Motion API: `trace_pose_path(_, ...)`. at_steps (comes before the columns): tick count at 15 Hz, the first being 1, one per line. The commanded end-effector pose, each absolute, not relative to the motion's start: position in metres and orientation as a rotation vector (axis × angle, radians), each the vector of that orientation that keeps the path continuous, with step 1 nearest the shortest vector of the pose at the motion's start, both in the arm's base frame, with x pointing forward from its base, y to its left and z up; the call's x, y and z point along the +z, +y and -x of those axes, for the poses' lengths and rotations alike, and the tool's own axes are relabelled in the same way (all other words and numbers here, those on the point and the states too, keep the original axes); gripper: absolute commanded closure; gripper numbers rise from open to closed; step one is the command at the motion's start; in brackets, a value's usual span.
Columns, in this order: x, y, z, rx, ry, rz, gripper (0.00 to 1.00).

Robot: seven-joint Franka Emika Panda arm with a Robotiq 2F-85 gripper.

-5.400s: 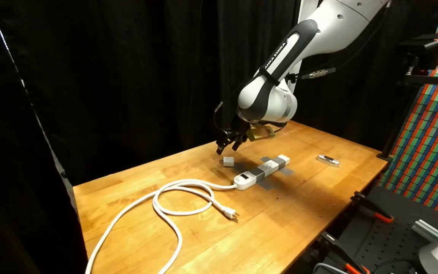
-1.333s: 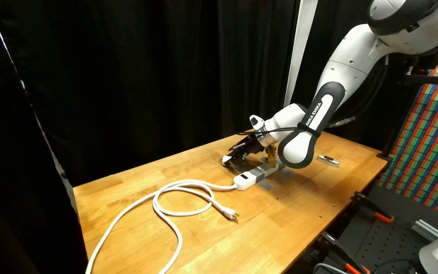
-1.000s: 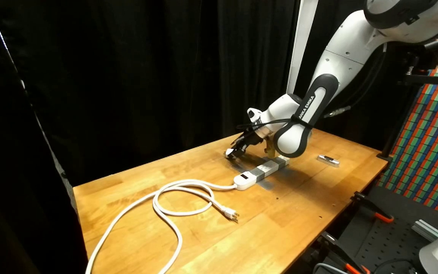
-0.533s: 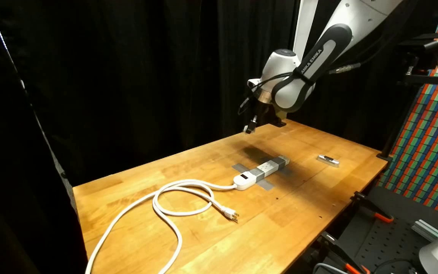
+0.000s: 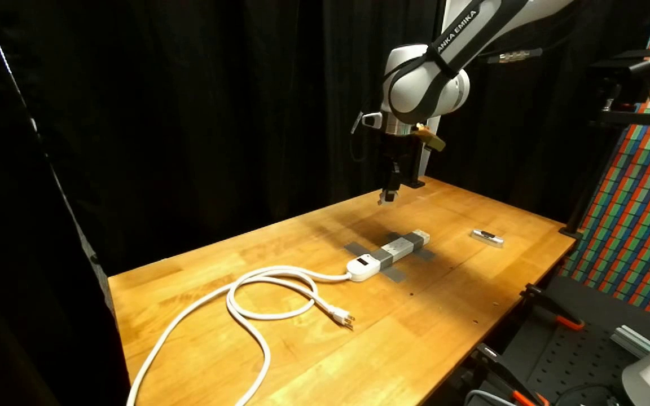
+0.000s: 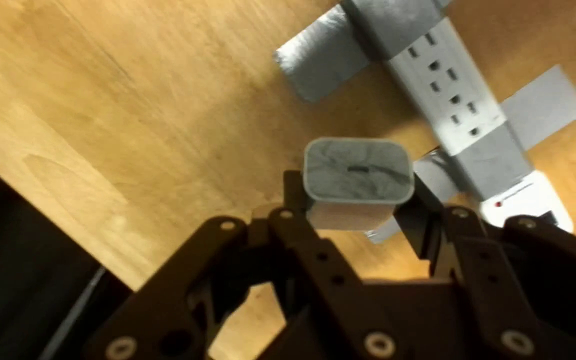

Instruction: Plug the charger head into the adapter

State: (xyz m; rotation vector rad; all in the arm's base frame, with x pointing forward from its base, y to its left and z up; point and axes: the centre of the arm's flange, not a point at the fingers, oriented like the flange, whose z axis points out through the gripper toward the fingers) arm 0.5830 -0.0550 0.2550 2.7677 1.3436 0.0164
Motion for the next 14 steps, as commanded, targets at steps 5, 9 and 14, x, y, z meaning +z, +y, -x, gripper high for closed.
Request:
trace_pose_path(5, 0.245, -0.043, -0.551, -0.534, 1.642, -2.541, 0.77)
trace_pose_path(9, 0.243, -0.039, -0.538, -0.796, 1.724, -2.334, 0.77)
trace_pose_path(14, 0.233, -0.037, -0.535, -0.778, 1.702, -2.379, 0.52)
